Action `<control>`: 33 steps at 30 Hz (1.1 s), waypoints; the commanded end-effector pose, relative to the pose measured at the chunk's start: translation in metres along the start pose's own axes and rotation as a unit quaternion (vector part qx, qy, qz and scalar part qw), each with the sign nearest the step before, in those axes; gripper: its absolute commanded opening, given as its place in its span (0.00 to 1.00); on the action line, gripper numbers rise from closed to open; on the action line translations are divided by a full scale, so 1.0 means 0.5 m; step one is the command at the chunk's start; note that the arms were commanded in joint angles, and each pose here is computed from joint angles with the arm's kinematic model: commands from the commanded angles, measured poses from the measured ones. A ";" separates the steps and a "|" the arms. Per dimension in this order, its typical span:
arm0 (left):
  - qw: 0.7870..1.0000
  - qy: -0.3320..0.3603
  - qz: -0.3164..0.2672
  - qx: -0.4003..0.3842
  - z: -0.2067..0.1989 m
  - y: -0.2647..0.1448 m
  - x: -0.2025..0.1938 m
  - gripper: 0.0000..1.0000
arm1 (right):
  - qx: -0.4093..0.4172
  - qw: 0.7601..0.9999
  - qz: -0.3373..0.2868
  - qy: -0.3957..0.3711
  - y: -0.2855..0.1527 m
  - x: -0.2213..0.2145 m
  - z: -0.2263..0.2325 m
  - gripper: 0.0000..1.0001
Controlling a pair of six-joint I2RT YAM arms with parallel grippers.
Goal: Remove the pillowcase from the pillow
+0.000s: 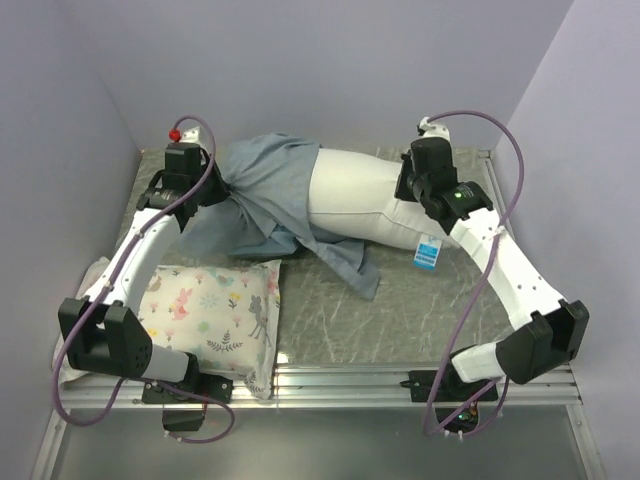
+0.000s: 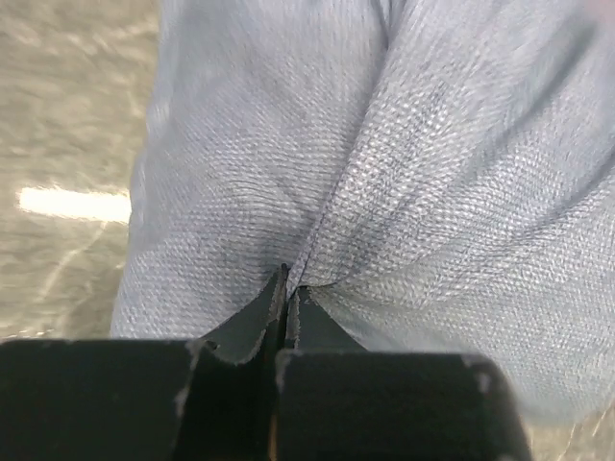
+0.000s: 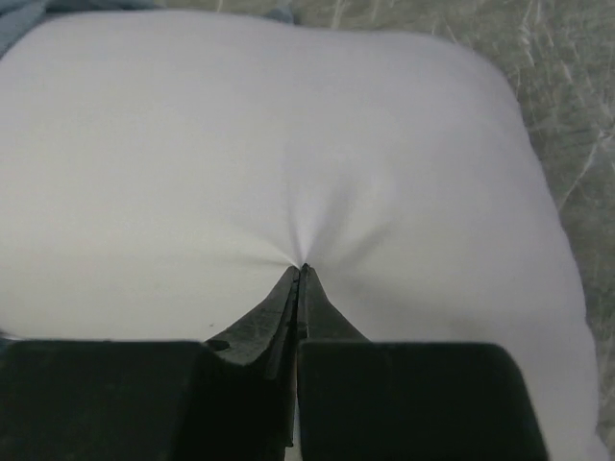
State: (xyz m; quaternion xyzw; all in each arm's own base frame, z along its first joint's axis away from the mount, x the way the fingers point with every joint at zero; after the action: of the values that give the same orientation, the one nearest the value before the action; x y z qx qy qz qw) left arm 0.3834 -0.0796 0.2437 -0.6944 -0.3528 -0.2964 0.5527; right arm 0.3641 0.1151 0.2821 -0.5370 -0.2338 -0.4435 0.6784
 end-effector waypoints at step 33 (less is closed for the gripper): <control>0.989 0.110 -0.095 0.026 -0.086 -0.134 0.181 0.00 | 0.214 0.956 -0.010 -0.202 -0.254 -0.206 0.224 0.90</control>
State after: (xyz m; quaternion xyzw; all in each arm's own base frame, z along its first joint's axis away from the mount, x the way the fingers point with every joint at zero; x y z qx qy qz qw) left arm 0.3750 -0.0872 0.3329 -0.6125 -0.3297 -0.3694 0.6161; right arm 0.2171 0.2459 0.2864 -0.4567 -0.4230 -0.2230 0.7502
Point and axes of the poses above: each gripper's point midway between its finger pads, its own y axis out along the fingers, its own z axis along the line the jaws close on, x = y × z, the point moved 3 cm from there along -y, back along the fingers, and after that the axes turned 12 degrees about y, right-handed, at the moved point
